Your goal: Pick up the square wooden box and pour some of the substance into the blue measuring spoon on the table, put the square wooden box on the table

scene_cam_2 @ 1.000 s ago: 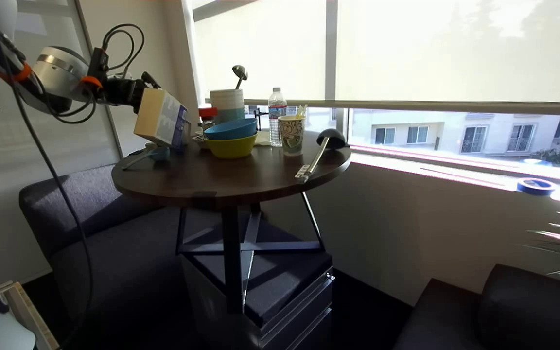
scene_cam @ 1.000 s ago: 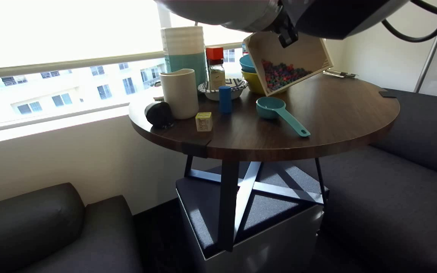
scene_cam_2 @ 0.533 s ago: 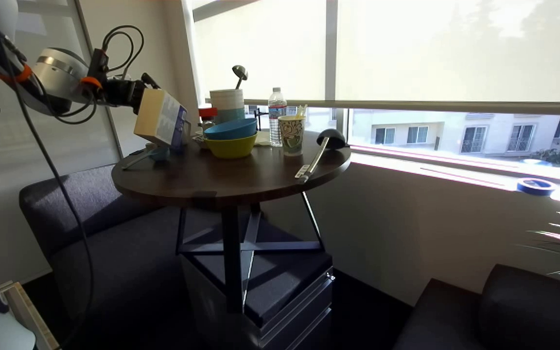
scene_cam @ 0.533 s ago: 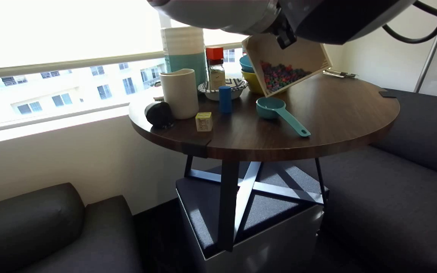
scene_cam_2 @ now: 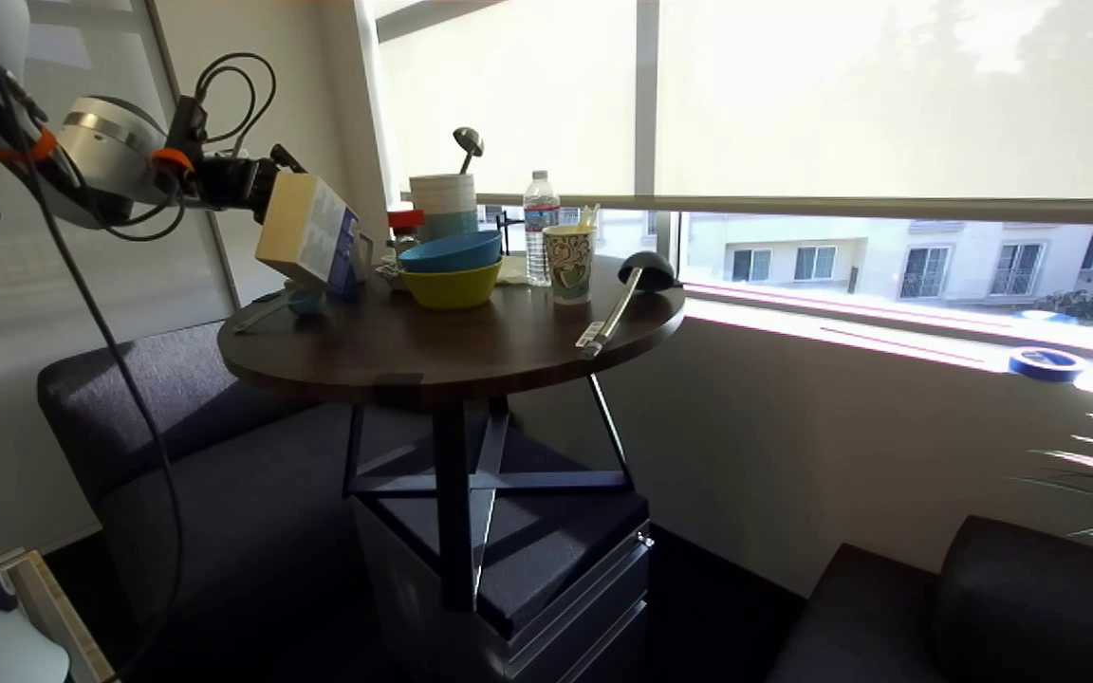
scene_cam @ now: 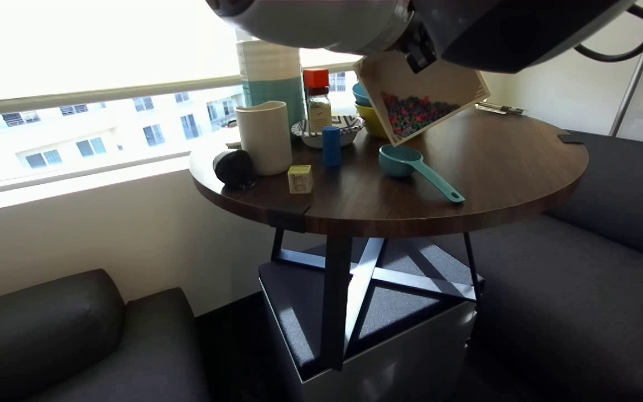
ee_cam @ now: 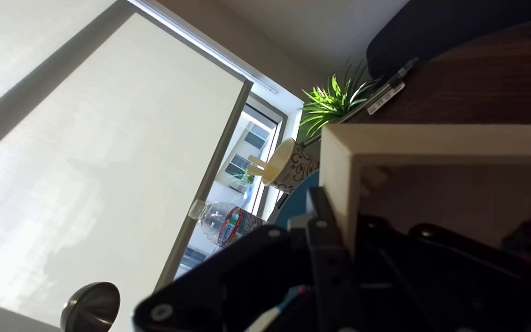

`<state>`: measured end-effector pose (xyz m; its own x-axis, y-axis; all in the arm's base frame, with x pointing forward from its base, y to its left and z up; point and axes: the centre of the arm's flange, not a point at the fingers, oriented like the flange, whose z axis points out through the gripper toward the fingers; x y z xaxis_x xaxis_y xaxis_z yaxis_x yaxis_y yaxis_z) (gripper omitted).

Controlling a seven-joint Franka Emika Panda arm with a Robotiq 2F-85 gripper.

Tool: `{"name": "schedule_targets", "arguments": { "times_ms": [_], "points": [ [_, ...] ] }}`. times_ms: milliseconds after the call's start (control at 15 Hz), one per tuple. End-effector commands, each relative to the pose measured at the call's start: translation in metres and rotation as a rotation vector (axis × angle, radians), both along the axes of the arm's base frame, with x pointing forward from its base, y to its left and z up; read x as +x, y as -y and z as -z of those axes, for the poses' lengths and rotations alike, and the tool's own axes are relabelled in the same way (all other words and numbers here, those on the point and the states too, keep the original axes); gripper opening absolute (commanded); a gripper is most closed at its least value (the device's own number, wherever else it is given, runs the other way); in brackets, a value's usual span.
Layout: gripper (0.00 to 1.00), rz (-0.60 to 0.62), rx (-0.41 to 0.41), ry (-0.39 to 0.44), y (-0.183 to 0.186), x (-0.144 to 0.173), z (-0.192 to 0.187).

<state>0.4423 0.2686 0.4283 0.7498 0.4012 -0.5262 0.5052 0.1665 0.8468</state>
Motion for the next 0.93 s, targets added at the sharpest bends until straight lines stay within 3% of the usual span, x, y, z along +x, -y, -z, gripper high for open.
{"name": "schedule_targets", "arguments": {
  "times_ms": [0, 867],
  "points": [
    [0.02, -0.023, -0.062, 0.008, -0.004, -0.001, -0.004],
    [0.02, -0.051, -0.095, 0.012, -0.005, -0.012, -0.007]
  ]
}}
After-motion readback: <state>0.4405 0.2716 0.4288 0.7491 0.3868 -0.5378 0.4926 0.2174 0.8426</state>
